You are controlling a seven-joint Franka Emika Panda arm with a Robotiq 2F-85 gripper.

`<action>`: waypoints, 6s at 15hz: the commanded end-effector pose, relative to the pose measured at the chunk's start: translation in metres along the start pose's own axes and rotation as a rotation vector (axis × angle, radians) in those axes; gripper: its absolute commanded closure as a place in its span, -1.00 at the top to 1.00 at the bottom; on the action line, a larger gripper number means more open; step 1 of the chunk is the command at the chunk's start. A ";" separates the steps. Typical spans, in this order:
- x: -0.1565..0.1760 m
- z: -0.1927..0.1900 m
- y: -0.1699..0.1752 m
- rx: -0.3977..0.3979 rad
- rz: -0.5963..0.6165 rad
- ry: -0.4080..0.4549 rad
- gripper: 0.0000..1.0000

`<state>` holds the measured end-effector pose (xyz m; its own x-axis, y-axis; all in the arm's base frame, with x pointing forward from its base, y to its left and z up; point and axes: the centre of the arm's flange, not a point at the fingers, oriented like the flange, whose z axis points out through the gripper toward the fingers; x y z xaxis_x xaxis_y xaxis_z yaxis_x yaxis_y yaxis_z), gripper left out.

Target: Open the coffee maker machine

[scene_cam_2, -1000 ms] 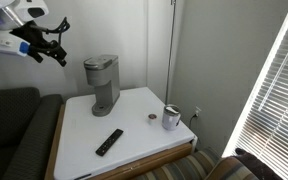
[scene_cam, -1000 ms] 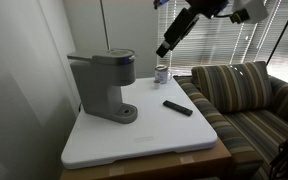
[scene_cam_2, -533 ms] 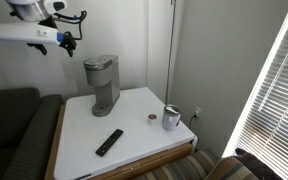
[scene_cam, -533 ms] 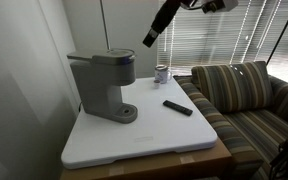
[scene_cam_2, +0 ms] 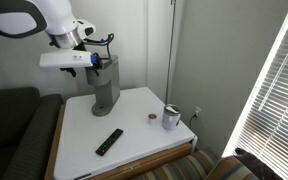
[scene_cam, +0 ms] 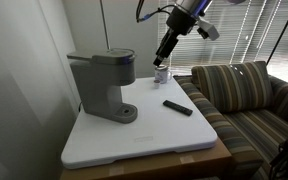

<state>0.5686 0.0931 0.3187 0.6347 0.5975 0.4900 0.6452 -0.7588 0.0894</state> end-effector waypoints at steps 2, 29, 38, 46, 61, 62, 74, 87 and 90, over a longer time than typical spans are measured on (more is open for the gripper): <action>0.013 0.039 0.005 -0.123 0.059 0.047 0.32; 0.048 0.013 -0.003 -0.081 0.183 0.140 -1.00; 0.062 -0.011 -0.002 -0.081 0.177 0.189 -1.00; 0.076 -0.019 0.005 -0.101 0.141 0.206 -1.00; 0.117 -0.036 0.026 -0.139 0.078 0.263 -1.00; 0.121 -0.038 0.026 -0.140 0.078 0.271 -1.00; 0.134 -0.053 0.025 -0.153 0.039 0.298 -0.31; 0.152 -0.090 0.017 -0.170 0.010 0.312 1.00; 0.154 -0.091 0.017 -0.166 0.020 0.316 1.00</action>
<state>0.6430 0.1506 0.4666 0.4542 0.4901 0.7439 0.5294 -0.8201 0.2171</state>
